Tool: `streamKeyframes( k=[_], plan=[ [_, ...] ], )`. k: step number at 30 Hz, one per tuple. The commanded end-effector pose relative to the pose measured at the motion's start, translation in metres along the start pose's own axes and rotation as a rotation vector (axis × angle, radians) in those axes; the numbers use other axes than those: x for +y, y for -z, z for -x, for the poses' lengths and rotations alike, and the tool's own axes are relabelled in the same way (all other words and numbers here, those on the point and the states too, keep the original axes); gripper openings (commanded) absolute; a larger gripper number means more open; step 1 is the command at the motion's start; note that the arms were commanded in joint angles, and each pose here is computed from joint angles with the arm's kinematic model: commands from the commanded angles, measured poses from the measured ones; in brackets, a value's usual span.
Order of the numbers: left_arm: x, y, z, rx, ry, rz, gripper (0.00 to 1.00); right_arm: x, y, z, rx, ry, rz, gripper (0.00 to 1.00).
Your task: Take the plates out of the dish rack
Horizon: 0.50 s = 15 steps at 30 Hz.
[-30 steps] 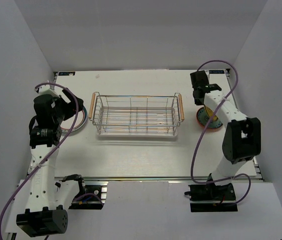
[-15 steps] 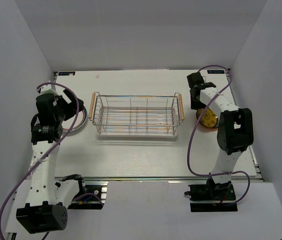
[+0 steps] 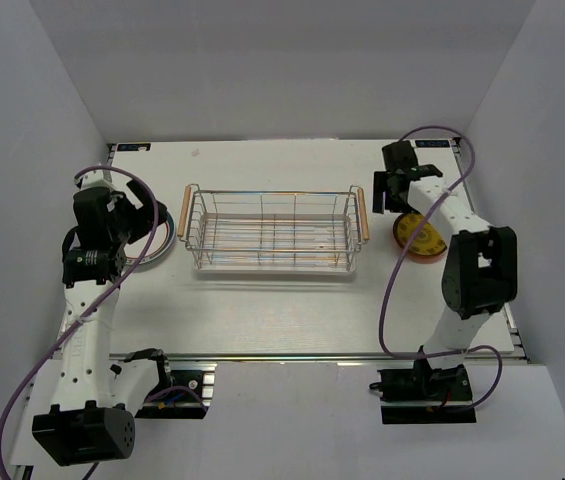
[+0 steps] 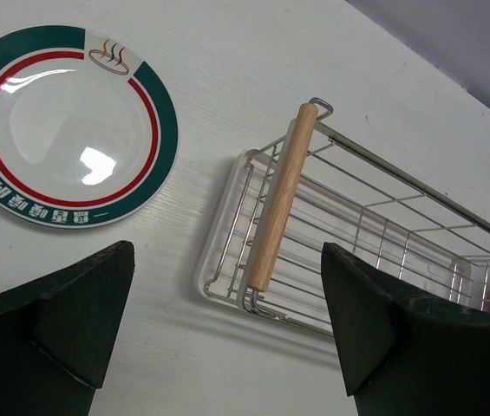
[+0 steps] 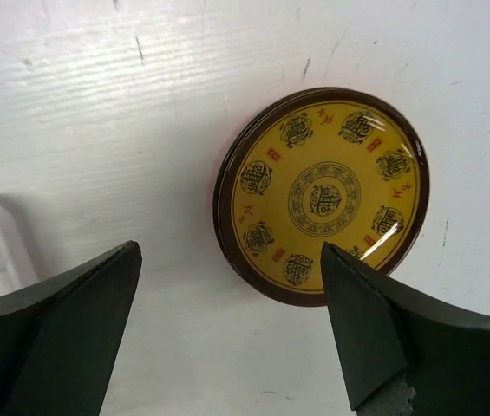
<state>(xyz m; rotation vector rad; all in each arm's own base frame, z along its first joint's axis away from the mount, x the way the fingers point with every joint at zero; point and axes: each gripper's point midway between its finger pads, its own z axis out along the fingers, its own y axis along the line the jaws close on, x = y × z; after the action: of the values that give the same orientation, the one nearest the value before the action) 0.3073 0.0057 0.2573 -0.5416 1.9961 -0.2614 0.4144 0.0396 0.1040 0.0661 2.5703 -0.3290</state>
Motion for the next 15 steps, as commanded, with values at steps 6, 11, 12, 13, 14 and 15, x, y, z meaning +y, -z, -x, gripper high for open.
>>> streamKeyframes(
  k=[6,11,12,13,14,15],
  plan=[
    [-0.011,0.015,0.019,-0.045,0.008,-0.032,0.98,-0.026,0.083,0.045,-0.353,-0.161,0.11,0.89],
    [-0.016,0.031,0.029,-0.096,-0.013,-0.056,0.98,-0.043,0.149,0.039,-0.561,-0.291,0.192,0.89],
    [-0.018,0.037,0.033,-0.116,-0.019,-0.064,0.98,-0.048,0.162,0.032,-0.626,-0.33,0.211,0.89],
    [-0.018,0.039,0.034,-0.123,-0.028,-0.068,0.98,-0.048,0.167,0.028,-0.653,-0.364,0.236,0.89],
    [-0.019,0.042,0.035,-0.133,-0.045,-0.075,0.98,-0.048,0.171,0.022,-0.675,-0.385,0.258,0.89],
    [-0.021,0.047,0.038,-0.152,-0.052,-0.088,0.98,-0.042,0.165,0.01,-0.671,-0.394,0.288,0.89]
  ],
)
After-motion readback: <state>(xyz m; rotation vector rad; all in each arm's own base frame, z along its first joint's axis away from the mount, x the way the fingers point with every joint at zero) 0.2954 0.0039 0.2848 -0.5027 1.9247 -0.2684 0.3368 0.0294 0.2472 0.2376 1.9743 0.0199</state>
